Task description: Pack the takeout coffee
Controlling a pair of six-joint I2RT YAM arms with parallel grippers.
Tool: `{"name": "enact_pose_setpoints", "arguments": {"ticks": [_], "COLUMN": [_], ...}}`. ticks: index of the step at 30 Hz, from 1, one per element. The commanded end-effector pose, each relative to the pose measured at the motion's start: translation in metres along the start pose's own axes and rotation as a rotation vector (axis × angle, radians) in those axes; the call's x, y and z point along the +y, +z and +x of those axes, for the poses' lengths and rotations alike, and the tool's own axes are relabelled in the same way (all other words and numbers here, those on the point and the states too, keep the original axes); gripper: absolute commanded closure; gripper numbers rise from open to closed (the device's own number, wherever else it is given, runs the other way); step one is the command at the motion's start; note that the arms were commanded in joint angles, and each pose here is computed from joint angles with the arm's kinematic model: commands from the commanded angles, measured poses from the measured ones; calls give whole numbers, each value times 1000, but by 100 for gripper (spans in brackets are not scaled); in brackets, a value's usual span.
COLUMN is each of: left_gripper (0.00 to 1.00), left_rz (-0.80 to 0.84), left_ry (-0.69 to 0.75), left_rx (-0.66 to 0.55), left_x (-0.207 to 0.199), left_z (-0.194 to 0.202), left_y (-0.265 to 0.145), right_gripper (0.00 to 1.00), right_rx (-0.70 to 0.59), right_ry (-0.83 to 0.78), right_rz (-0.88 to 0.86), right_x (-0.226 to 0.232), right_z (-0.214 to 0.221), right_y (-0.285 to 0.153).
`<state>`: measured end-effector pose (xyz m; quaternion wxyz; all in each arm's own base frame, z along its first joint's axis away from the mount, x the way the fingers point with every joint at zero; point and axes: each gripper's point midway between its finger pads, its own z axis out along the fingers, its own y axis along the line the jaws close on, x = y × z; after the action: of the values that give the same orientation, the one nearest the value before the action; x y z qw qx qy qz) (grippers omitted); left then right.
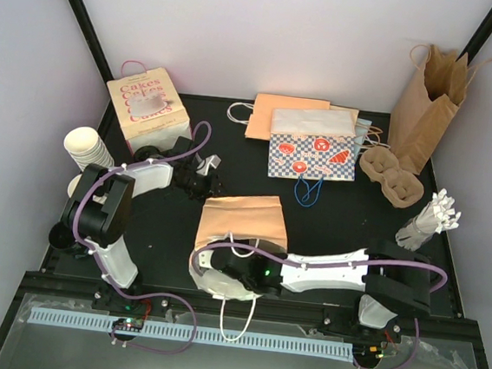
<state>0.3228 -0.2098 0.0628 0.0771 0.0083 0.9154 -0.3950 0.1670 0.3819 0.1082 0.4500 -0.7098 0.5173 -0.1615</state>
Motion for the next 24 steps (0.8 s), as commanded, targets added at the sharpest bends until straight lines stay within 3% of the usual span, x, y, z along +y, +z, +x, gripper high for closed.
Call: {"name": "enact_pose_setpoints", "arguments": {"ticks": [1, 12, 24], "left_gripper": [64, 62, 26], "left_rz": [35, 35, -55], "left_ry": [-13, -1, 18], "left_rx": [57, 56, -114], "left_x": [-10, -11, -7], "left_z": [20, 21, -8], "left_y": [0, -2, -41], "right_gripper": [40, 41, 41], "right_rx": [125, 97, 43], "right_ry": [-53, -8, 100], "right_rz": [-61, -106, -259], "right_x": [17, 12, -7], "right_z": [36, 30, 28], "right_y": [15, 8, -1]}}
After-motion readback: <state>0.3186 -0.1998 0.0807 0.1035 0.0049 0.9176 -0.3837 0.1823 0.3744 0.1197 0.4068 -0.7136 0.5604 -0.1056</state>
